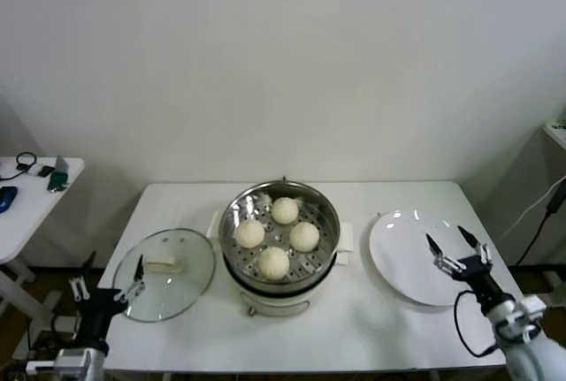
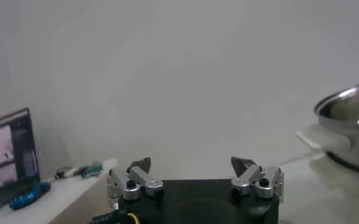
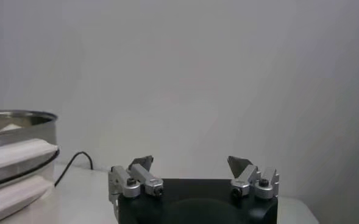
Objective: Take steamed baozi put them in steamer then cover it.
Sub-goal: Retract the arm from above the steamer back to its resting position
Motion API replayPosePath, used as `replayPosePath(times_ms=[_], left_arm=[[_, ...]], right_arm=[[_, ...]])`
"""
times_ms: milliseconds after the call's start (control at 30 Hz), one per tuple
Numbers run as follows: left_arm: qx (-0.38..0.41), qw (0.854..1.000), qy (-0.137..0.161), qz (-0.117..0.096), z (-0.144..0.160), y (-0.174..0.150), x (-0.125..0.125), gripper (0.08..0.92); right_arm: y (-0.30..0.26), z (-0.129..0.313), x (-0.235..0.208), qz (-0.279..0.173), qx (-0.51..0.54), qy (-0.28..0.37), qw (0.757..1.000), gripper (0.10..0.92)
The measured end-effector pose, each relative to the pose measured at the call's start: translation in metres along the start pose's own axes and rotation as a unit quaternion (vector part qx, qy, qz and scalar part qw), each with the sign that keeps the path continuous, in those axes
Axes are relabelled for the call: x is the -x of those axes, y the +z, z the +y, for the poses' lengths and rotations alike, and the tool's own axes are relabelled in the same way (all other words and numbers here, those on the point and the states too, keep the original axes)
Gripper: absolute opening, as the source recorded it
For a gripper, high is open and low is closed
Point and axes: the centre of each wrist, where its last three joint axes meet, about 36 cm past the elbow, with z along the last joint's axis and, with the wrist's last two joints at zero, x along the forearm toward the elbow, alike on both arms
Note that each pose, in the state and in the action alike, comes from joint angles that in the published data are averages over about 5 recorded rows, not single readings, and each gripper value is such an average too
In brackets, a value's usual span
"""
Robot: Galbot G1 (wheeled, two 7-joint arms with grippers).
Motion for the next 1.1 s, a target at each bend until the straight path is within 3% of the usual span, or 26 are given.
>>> replayPosePath(times_ms=[133,300,567,833,1100], left_arm=[[0.085,0.996,-0.027,-0.005,0.002,0.014,-0.001,0.823],[0.208,0.977,-0.041,-0.003,0.000,0.037,-0.008,0.823],[0.372,0.927,-0.033,-0.006,-0.010,0.065,-0.010,0.823],[0.487,0.873,-0.026,-0.022,-0.017,0.088,0.008,0.823],[0.546,0.837,-0.006,-0.033,-0.029,0.112,0.031,0.823]], right_arm=[[0.018,0.014,-0.022,-0.012,0.013,0.021,1.000,0.823],[0.038,0.032,-0.045,-0.016,0.022,0.041,0.999,0.823],[0.060,0.058,-0.066,-0.017,0.035,0.059,0.998,0.823],[0.071,0.074,-0.075,-0.018,0.044,0.071,0.996,0.823],[0.075,0.084,-0.081,-0.021,0.049,0.080,0.995,0.823]])
